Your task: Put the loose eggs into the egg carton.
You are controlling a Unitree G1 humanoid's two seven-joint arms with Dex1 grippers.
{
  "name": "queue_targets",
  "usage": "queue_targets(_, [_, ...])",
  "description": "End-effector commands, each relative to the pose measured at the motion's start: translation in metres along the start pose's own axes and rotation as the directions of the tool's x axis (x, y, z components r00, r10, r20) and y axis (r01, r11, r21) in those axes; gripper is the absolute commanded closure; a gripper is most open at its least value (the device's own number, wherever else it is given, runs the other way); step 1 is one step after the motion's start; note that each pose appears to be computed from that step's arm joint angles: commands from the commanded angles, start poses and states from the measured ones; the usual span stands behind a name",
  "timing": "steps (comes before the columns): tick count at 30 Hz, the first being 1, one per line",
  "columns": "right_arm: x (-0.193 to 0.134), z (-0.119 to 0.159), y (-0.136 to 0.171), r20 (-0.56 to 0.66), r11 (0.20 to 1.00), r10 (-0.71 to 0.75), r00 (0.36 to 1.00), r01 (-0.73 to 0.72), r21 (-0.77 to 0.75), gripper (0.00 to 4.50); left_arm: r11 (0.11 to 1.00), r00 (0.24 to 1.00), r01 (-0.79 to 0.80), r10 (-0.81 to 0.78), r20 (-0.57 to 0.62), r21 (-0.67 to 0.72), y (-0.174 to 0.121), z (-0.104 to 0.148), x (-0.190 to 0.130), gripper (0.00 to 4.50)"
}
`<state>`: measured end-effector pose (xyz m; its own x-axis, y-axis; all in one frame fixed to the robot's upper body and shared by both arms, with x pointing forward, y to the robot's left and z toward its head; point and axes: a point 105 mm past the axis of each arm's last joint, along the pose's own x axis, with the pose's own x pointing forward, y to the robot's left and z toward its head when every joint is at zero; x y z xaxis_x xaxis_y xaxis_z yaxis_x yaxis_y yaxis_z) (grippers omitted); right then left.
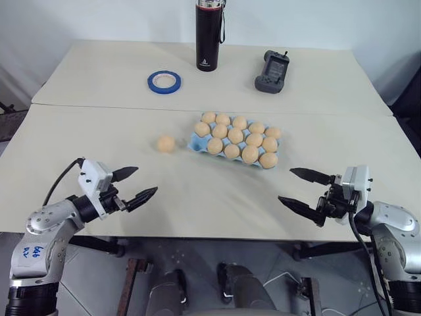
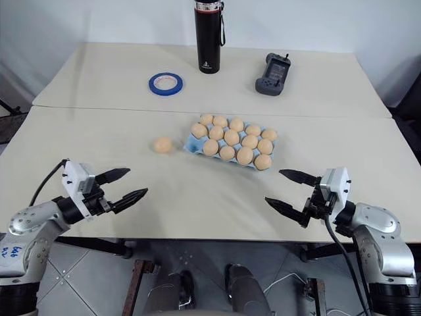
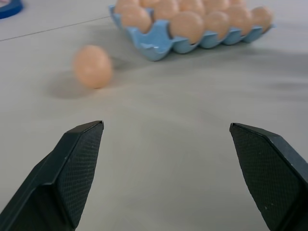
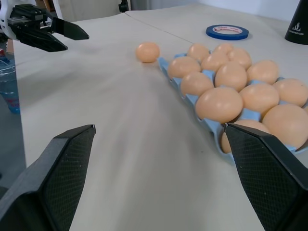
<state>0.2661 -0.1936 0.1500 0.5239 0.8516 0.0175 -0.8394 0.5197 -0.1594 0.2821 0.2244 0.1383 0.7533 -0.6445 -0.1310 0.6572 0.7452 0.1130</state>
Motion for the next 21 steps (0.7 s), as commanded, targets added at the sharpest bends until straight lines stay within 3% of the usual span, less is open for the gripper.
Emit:
queue_targets(1, [0.000, 0.007, -0.002, -0.003, 1.000, 0.008, 1.000, -0.008, -0.025, 0.00, 0.993, 0.995, -0.095, 0.093, 0.036, 0.073, 0.023, 0.016, -0.004, 0.02])
queue_targets(6, [0.004, 0.008, -0.004, -0.009, 0.999, 0.020, 1.000, -0.021, -0.029, 0.00, 0.965, 0.970, -0.237, 0.228, 0.088, 0.112, 0.058, 0.027, 0.018, 0.02])
queue_targets(17, [0.011, 0.015, -0.005, -0.013, 0.999, 0.027, 1.000, -0.028, -0.042, 0.00, 0.992, 0.989, -0.088, 0.076, 0.130, 0.089, 0.057, 0.034, 0.109, 0.02])
queue_targets(21, [0.011, 0.015, -0.004, -0.017, 0.999, 0.017, 1.000, -0.018, -0.041, 0.00, 0.993, 0.989, -0.089, 0.079, 0.121, 0.077, 0.062, 0.029, 0.127, 0.02])
